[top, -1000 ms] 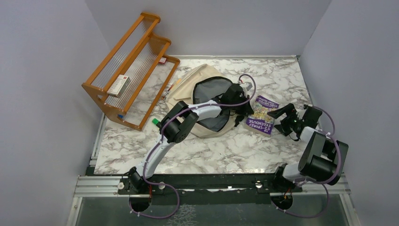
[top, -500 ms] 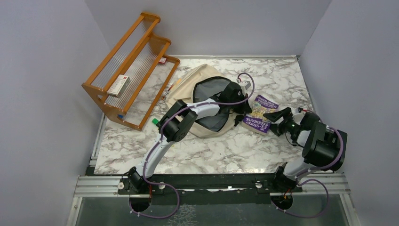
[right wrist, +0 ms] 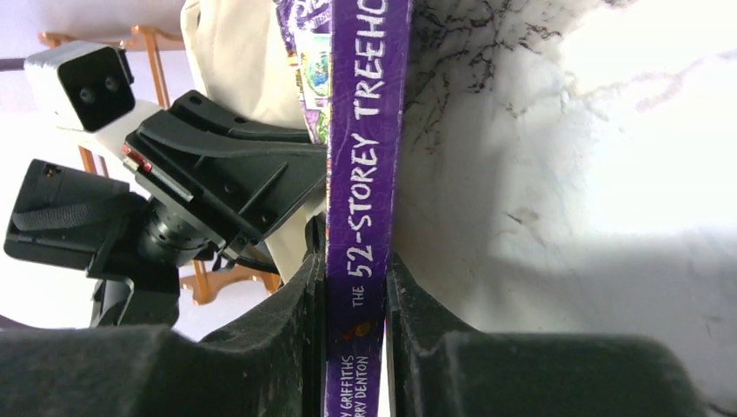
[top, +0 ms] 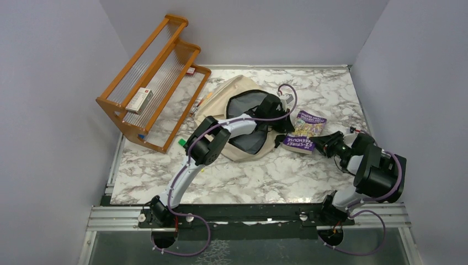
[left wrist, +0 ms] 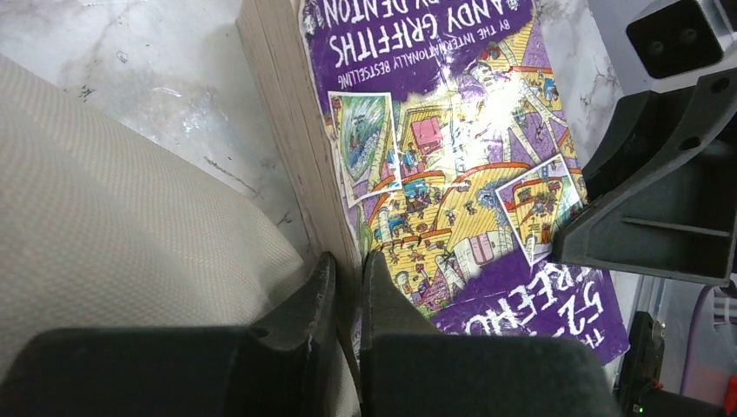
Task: Pack the student bag
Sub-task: Pick up the book from the center of the board.
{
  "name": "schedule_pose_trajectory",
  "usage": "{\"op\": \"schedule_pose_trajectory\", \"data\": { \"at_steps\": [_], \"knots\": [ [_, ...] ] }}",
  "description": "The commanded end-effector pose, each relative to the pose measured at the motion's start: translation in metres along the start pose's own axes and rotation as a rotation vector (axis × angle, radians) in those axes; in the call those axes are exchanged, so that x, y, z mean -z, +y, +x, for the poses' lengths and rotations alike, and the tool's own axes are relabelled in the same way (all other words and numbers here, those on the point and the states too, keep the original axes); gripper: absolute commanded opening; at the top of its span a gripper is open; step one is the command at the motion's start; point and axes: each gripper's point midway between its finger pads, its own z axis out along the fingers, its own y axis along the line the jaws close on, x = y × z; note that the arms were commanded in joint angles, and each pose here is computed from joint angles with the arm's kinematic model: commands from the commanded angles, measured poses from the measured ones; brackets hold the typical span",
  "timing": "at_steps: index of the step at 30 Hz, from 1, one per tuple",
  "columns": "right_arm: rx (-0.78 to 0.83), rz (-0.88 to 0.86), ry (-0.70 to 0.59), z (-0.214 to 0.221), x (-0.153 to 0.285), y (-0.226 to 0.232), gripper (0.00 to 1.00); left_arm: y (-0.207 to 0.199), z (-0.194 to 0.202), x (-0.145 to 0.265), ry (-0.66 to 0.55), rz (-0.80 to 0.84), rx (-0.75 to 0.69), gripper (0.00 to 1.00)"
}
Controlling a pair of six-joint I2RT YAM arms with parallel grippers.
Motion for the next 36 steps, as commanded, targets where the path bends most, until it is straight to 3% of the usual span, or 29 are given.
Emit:
{"op": "schedule_pose_trajectory", "data": {
  "at_steps": [1,4,9,13,19,27,32,36],
  "knots": [
    [0.15,0.004,-0.044,-0.017,0.003,0.02,0.21,0.032,0.066,0.006,0.213,-0.098,0.023,0.12],
    [0.205,0.051,-0.091,-0.026,0.009,0.024,0.13,0.014,0.039,0.013,0.167,-0.068,-0.004,0.19],
    [0.302,0.074,-0.179,-0.042,0.02,0.044,0.02,-0.019,-0.018,0.036,0.08,-0.024,-0.058,0.41],
    [0.376,0.103,-0.255,-0.06,0.03,0.063,0.01,-0.053,-0.078,0.076,-0.035,-0.003,-0.145,0.57],
    [0.527,0.078,-0.309,-0.081,0.044,0.122,0.0,-0.078,-0.143,0.16,-0.177,0.03,-0.278,0.63],
    [0.785,-0.114,-0.077,-0.029,-0.003,0.212,0.01,-0.046,-0.157,0.287,-0.298,-0.169,-0.441,0.71],
    [0.925,-0.295,0.19,0.041,-0.03,0.252,0.0,-0.036,-0.143,0.357,-0.347,-0.31,-0.519,0.84],
    [1.081,-0.47,0.372,0.098,-0.041,0.273,0.0,-0.052,-0.122,0.391,-0.387,-0.346,-0.555,0.88]
  ]
}}
